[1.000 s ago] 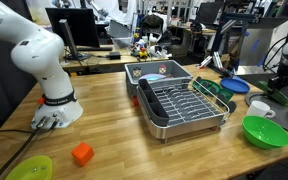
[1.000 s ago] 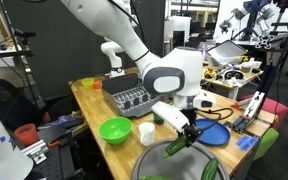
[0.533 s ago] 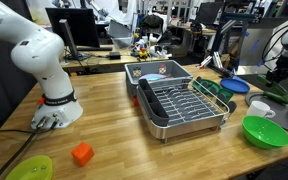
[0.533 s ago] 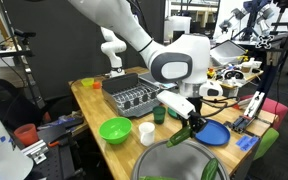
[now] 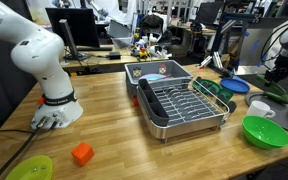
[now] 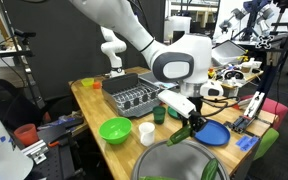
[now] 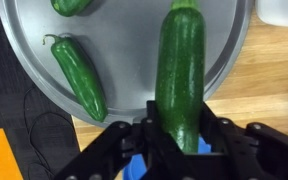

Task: Put the green object onto the blue plate.

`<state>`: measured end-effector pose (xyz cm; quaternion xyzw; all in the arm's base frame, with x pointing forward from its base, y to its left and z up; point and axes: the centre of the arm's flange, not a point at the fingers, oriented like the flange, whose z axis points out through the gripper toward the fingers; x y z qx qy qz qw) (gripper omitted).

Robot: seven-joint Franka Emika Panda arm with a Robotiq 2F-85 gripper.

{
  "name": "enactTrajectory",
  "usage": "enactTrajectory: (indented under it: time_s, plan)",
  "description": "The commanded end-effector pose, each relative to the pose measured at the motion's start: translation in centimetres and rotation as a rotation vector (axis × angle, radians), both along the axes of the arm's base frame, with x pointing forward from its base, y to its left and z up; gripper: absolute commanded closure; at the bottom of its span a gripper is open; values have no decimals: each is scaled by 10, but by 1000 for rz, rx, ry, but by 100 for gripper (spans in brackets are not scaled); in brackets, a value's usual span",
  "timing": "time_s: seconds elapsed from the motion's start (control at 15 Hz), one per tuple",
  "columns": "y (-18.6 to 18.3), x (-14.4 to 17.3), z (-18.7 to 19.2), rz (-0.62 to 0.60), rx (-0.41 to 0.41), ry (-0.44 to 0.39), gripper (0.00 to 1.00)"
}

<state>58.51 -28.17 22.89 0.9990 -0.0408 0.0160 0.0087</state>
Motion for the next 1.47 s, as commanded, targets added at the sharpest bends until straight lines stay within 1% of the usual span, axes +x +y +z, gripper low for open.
enactTrajectory:
  time_s: [0.0,0.13,0.2,0.33,0.4,0.67,0.8,1.07,1.4]
  plan:
    - [0,0,0,0,0,0,58]
    - [0,0,0,0,0,0,58]
    - [0,0,0,0,0,0,83]
    - [-1,8,3,7,7,-12,83]
    - [-1,13,5,14,-5,-12,83]
    - [-9,45,26,59,-38,-21,83]
    - [-12,63,30,84,-37,-20,83]
    - [-10,96,18,150,-7,-7,83]
    - [-6,123,5,211,31,-2,83]
